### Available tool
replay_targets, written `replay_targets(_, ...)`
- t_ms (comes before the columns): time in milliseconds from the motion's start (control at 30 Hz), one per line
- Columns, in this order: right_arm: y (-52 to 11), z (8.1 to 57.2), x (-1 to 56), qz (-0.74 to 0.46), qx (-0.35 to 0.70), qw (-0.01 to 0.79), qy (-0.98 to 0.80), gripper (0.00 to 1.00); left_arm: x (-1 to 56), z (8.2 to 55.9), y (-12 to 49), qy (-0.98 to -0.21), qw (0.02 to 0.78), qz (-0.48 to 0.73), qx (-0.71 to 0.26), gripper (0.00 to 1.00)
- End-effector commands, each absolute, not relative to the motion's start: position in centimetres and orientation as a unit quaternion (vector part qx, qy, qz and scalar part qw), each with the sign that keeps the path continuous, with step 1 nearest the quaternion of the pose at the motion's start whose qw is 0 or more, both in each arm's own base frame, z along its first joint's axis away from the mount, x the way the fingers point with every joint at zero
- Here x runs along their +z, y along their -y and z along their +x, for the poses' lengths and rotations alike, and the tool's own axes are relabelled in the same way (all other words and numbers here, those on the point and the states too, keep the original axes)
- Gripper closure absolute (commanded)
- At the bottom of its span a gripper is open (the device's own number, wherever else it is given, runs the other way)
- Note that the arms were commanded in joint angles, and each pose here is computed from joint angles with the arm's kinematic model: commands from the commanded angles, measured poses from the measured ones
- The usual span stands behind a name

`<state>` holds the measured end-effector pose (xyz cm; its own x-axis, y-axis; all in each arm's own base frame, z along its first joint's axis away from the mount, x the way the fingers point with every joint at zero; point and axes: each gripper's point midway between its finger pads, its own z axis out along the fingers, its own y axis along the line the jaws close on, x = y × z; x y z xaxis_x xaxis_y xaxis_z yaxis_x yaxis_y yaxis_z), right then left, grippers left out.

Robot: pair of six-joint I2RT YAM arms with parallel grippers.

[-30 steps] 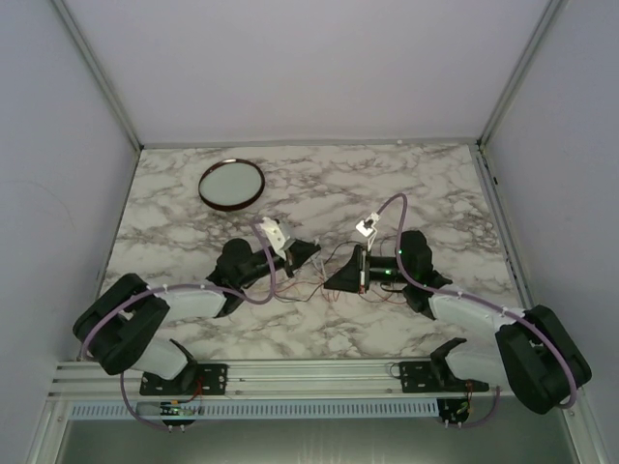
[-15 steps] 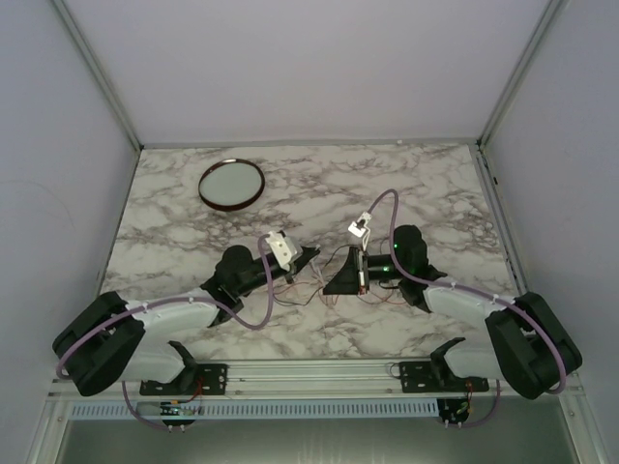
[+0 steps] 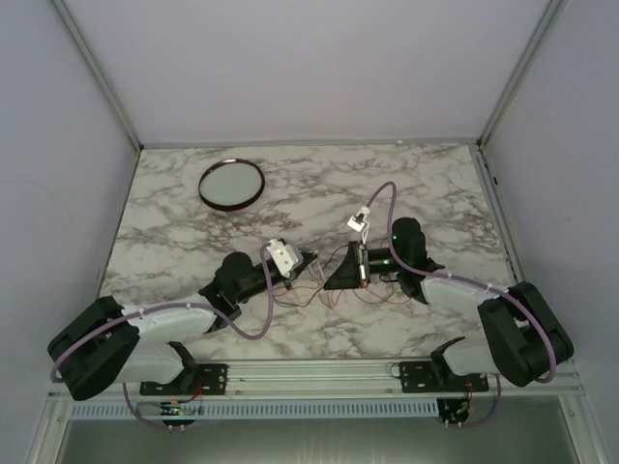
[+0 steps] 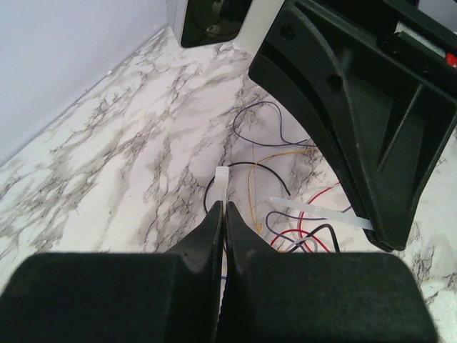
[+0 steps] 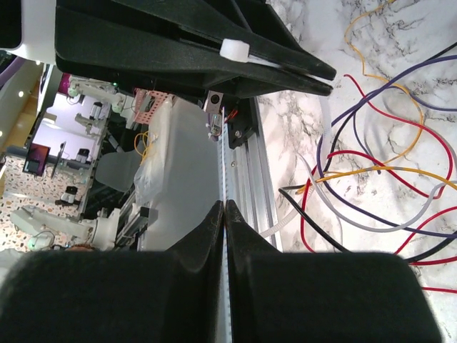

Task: Zip-tie the wires
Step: Tie the cable at the center of the board.

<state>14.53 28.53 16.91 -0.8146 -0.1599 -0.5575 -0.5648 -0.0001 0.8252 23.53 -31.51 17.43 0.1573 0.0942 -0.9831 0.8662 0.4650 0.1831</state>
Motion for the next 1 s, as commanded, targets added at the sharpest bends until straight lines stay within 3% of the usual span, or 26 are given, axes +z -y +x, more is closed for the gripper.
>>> replay_targets(0,-28.8,15.2,18.6,-0.294,0.666,0.172,-0.664,1.0,18.9,23.3,31.4,-0.551,0.658,0.42,-0.295,1.0)
replay_targets(967,-28.6,16.7,18.9,-0.297,0.67,0.174,-0.657,1.0,18.7,22.8,31.6,-0.553,0.657,0.417,-0.298,1.0)
